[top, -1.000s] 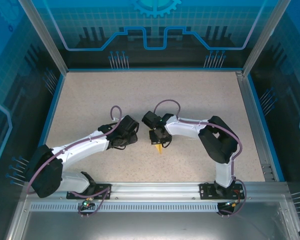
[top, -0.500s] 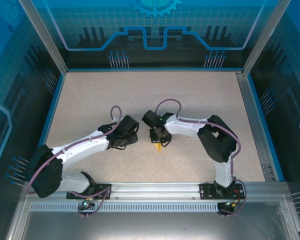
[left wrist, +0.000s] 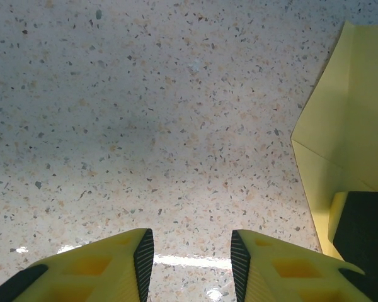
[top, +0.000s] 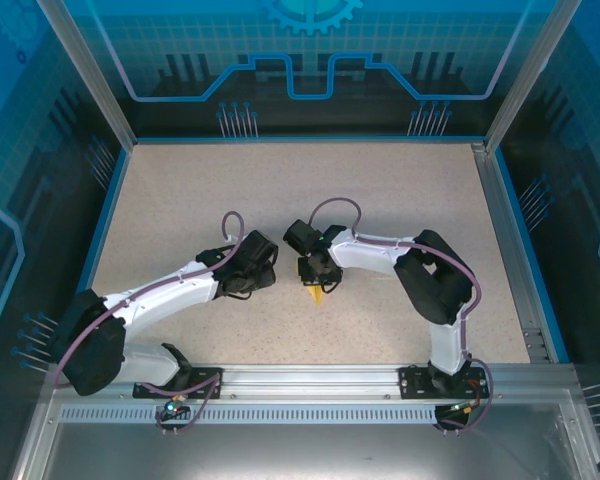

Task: Fold a paper plane with a square sheet of paper (pick it up from the middle)
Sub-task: Move a paper plane to the center of the table, then reset both arms

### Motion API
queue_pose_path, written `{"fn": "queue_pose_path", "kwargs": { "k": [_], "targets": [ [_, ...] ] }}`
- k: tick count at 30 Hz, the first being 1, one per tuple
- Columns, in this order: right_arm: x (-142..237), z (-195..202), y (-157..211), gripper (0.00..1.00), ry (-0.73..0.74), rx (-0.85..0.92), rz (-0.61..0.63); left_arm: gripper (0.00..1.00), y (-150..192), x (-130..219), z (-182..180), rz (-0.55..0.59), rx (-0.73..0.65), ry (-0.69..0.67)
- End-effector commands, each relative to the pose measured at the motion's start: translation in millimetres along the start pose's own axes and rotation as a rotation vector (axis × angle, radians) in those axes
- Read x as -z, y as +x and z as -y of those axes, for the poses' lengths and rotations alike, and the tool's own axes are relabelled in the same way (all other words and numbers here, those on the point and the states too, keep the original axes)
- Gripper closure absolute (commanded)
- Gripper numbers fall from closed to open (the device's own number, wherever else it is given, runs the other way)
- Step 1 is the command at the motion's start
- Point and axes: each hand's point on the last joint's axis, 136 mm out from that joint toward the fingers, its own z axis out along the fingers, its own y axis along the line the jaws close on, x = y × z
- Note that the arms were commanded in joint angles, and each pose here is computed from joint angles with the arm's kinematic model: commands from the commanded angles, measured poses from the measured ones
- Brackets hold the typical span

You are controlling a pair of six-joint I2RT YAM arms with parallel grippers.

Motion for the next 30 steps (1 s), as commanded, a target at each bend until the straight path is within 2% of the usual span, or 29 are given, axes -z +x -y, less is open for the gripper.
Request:
{"fn": "queue_pose_path", "kwargs": {
  "k": [1,10,18,21,25,27,29,30],
  "targets": [
    [30,-8,-13,0.72,-0.063,0.026,0.048,0.59,-7,7,7,0.020,-0.016,0.040],
    [71,-6,-16,0.64,-0.111,0.061,0.125,0.58,-12,12,6,0.046,-0.025,0.040],
    [115,18,-22,0.58,-0.113,0.057,0.297,0.56,-16,19,5,0.080,-0.041,0.049],
    [141,37,-24,0.51,-0.097,0.056,0.415,0.54,-20,25,0,0.114,-0.051,0.053],
    [182,77,-28,0.38,-0.028,0.044,0.598,0.44,-29,36,-8,0.188,-0.065,0.052],
    [199,101,-29,0.30,0.024,0.040,0.678,0.41,-35,42,-14,0.229,-0.083,0.038],
    [214,128,-31,0.16,0.109,0.027,0.751,0.32,-45,49,-24,0.284,-0.095,-0.009],
    [217,142,-33,0.13,0.158,0.022,0.774,0.29,-50,52,-28,0.311,-0.104,-0.029]
  ]
}}
